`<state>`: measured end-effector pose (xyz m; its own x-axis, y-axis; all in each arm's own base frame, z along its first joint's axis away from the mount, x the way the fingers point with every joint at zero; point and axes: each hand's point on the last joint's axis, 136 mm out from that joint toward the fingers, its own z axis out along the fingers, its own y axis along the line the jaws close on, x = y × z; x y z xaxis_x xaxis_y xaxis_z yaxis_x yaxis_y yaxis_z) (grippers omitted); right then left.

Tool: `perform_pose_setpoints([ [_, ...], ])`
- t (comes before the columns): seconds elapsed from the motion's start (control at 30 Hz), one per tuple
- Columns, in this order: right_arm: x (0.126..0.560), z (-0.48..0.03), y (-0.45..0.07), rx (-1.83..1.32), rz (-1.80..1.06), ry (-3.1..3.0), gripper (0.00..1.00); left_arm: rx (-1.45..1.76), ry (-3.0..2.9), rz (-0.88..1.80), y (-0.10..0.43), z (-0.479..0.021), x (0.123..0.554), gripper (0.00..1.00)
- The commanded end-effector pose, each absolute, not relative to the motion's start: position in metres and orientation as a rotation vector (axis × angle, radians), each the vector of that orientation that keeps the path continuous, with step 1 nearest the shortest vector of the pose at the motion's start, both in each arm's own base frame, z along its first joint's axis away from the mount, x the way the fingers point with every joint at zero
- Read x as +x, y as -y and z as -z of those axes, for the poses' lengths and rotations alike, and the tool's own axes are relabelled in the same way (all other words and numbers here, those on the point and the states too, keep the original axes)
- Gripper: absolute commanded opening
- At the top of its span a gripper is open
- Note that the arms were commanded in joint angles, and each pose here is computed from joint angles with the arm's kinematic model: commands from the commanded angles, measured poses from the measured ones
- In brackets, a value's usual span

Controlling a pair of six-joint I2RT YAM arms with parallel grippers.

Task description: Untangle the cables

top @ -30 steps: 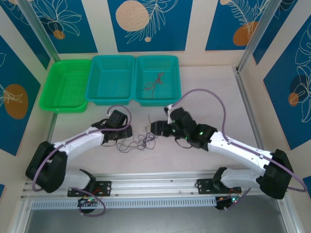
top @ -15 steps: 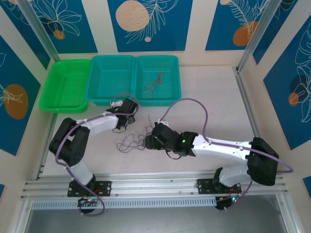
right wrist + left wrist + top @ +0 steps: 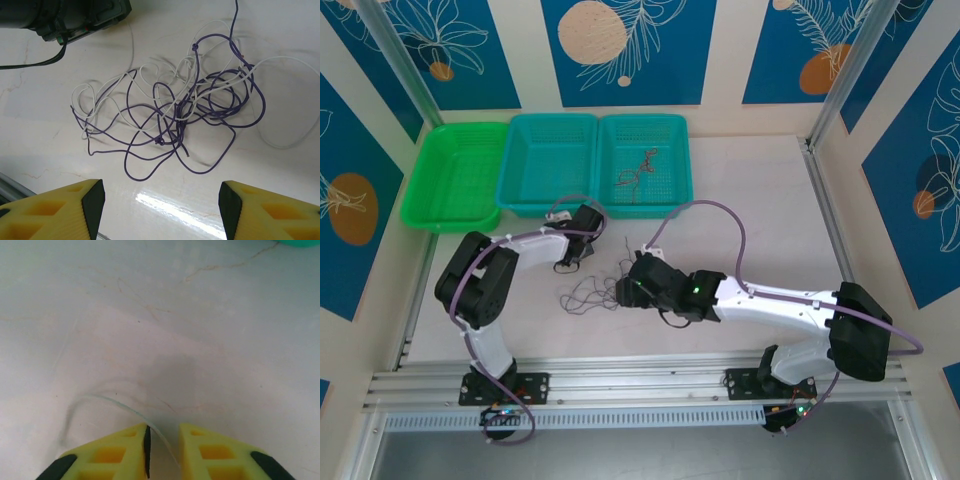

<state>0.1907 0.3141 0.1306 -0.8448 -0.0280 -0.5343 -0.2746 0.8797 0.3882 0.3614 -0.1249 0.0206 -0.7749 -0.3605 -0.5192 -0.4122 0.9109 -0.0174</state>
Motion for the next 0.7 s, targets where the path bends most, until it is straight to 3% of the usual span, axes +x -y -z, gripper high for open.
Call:
perform_pose_setpoints([
  [0.0, 0.198, -0.137, -0.325, -0.274, -0.575, -2.469, 0.64, -0.549, -2.588, -0.119, 0.122, -0.010, 0.354, 0.12],
  [0.13, 0.205, -0.131, -0.339, -0.308, -0.585, -2.444, 0.66, -0.527, -2.567, -0.074, 0.122, -0.022, 0.349, 0.00],
  [0.43, 0.231, -0.083, -0.363, -0.399, -0.386, -2.531, 0.74, -0.468, -2.426, 0.121, 0.120, -0.105, 0.333, 0.00],
  [0.67, 0.258, -0.031, -0.321, -0.175, -0.352, -2.717, 0.42, -0.487, -2.227, 0.127, 0.081, -0.196, 0.299, 0.00],
])
